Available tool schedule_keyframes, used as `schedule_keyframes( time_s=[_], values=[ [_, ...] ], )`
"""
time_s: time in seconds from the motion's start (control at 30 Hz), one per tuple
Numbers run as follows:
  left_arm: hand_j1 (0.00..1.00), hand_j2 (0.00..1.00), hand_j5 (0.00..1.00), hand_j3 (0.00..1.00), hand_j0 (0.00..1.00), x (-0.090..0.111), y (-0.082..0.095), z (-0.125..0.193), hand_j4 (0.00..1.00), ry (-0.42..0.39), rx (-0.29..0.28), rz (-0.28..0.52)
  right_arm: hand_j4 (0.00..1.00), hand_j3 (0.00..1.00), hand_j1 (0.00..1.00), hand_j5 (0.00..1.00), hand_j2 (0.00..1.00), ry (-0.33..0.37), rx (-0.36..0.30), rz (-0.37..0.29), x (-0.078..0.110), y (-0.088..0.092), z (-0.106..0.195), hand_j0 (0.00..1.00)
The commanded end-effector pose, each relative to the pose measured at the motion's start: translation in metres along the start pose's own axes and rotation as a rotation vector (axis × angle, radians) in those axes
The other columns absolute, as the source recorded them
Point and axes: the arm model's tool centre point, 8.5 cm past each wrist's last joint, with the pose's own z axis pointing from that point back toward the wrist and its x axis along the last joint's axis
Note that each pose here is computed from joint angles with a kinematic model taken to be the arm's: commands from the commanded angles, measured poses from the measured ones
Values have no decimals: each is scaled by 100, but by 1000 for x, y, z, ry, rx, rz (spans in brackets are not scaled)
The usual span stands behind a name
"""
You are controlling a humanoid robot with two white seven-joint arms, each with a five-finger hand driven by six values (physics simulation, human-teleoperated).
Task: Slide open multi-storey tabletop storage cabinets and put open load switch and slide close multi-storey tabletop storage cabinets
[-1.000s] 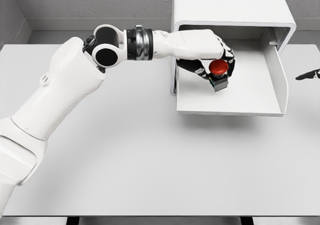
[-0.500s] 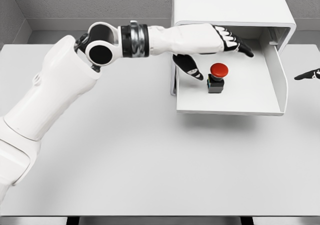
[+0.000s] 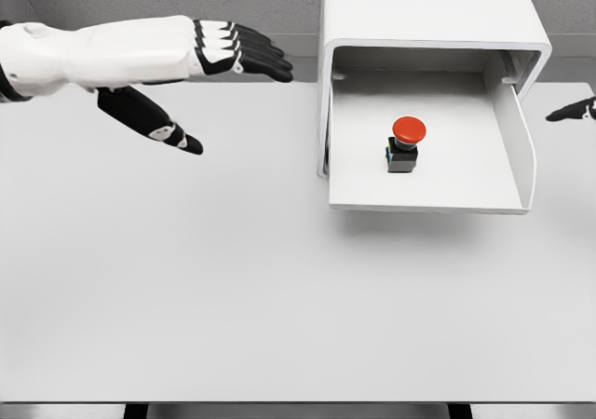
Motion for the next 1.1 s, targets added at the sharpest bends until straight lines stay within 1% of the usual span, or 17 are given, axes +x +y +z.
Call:
schedule_keyframes(
  time_s=[0.0,0.07,0.13,0.23,0.27,0.33,0.37,0.4,0.53,0.67,0.77,0.8,0.87,0.9,1.03,1.07],
  values=[
    [100,100,100,100,100,3,2,8,100,9,3,11,100,100,100,100,100,-21,-47,12,8,-8,-1,100],
    [100,100,100,100,100,2,2,9,100,13,2,13,100,100,100,100,100,-41,-58,21,15,-10,-4,100],
    [100,100,100,100,100,2,0,8,100,11,-1,18,100,100,100,100,100,-74,-108,28,25,-14,-8,100],
    [100,100,100,100,100,2,2,9,100,13,1,14,100,100,100,100,100,-121,-127,42,41,-16,-14,100],
    [100,100,100,100,100,2,1,9,100,11,2,14,100,100,100,100,100,-117,-128,39,40,-15,-13,100],
    [100,100,100,100,100,2,0,8,100,11,-2,17,100,100,100,100,100,-105,-105,25,37,-7,-10,100],
    [100,100,100,100,100,1,-2,8,100,13,-4,20,100,100,100,100,100,-96,-100,25,36,-6,-7,100],
    [100,100,100,100,100,1,-2,8,100,12,-4,20,100,100,100,100,100,-102,-102,21,38,-6,-8,100],
    [100,100,100,100,100,0,-3,7,100,12,-6,24,100,100,100,100,100,-119,-174,19,44,-12,-8,100],
    [100,100,100,100,100,0,-4,5,100,8,-6,24,100,100,100,100,100,-127,-150,-18,44,6,-13,100],
    [100,100,100,100,100,-1,-4,5,100,10,-7,24,100,100,100,100,100,-138,-149,-35,45,10,-16,100],
    [100,100,100,100,100,-1,-4,5,100,10,-7,24,100,100,100,100,100,-141,-141,-45,45,14,-18,100],
    [100,100,100,100,100,-1,-5,5,100,12,-9,26,100,100,100,100,100,-143,-140,-48,45,16,-19,100],
    [100,100,100,100,100,-1,-5,5,100,12,-9,26,100,100,100,100,100,-141,-128,-61,45,22,-19,100],
    [100,100,100,100,100,-2,-6,4,100,11,-9,27,100,100,100,100,100,-148,-128,-64,46,23,-21,100],
    [100,100,100,100,100,-2,-7,4,100,8,-9,30,100,100,100,100,100,-149,-122,-73,46,28,-22,100]
  ],
)
